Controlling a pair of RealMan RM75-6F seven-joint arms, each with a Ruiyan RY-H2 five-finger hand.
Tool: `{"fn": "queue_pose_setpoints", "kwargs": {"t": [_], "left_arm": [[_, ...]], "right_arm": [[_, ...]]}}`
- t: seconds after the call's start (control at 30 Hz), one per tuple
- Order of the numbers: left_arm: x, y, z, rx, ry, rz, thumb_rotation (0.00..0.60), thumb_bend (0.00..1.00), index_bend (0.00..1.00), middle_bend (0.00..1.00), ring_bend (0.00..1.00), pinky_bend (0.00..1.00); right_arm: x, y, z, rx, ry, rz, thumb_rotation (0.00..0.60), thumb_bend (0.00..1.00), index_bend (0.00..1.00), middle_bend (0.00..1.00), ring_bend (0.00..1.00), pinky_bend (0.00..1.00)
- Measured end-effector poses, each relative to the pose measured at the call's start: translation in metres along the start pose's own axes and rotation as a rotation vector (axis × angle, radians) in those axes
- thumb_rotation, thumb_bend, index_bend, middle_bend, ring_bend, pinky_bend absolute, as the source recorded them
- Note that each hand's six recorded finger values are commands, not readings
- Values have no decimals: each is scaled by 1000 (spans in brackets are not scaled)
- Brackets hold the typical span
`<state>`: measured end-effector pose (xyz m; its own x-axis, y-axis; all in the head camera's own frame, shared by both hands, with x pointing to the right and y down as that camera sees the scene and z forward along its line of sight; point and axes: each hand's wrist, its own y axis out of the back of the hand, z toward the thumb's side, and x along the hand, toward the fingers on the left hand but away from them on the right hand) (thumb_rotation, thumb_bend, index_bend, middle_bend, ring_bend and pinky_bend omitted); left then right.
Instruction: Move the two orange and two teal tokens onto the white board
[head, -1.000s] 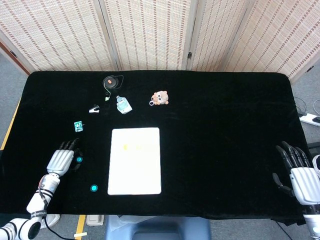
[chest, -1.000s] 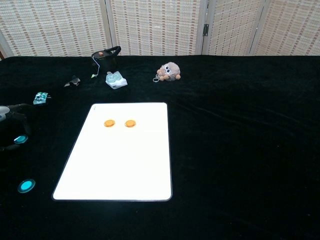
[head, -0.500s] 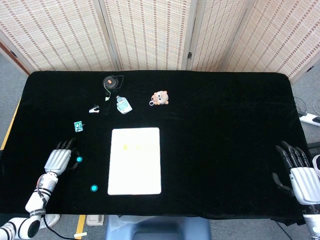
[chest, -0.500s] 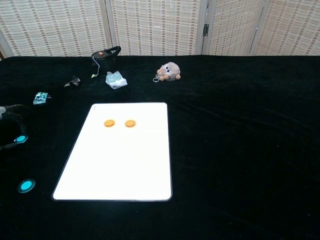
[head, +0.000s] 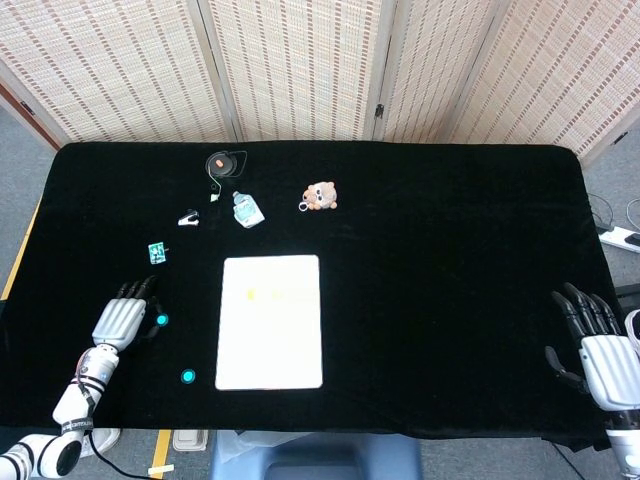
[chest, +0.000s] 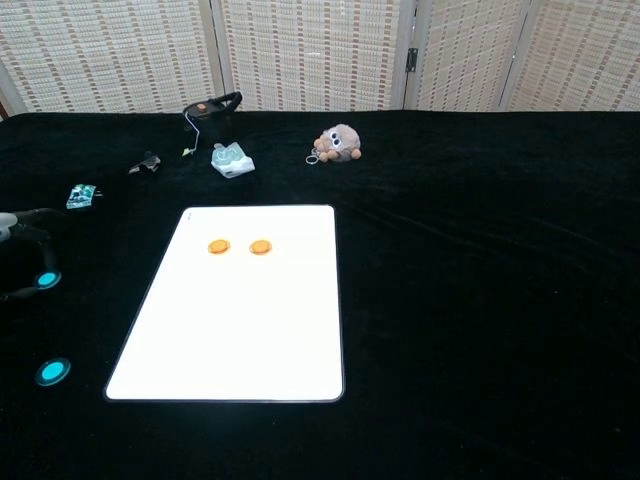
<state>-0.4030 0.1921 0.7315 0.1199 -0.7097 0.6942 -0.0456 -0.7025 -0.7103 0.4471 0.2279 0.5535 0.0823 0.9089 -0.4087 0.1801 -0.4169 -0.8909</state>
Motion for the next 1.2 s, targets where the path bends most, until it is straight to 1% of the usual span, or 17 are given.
{"fn": "queue_pose_setpoints", "kwargs": {"t": [0.17,0.33,0.53,0.7,0.97,1.2], "left_arm": [[-1,8,11,-2,-33,23,600,435,489,53,0,0],[-3,16,34,3,-99,37,600,435,486,54,0,0],[-2,21,78,23,-215,33,600,435,484,54,0,0],[2,21,111,47,-294,22,600,435,482,53,0,0],[9,15,147,76,-366,-3,600,435,476,54,0,0],[18,13,166,67,-384,-20,600,435,470,54,0,0]], "right_arm": [[1,1,-1,1,-1,-5,600,454,35,1,0,0],[1,0,-1,-3,-3,-1,600,454,35,1,0,0],[1,-1,-3,-4,-6,1,600,454,35,1,0,0],[1,-1,-6,-6,-11,2,600,454,35,1,0,0],[1,-2,-9,-8,-18,3,600,454,35,1,0,0],[-1,-4,-9,-10,-17,9,600,454,35,1,0,0]]}}
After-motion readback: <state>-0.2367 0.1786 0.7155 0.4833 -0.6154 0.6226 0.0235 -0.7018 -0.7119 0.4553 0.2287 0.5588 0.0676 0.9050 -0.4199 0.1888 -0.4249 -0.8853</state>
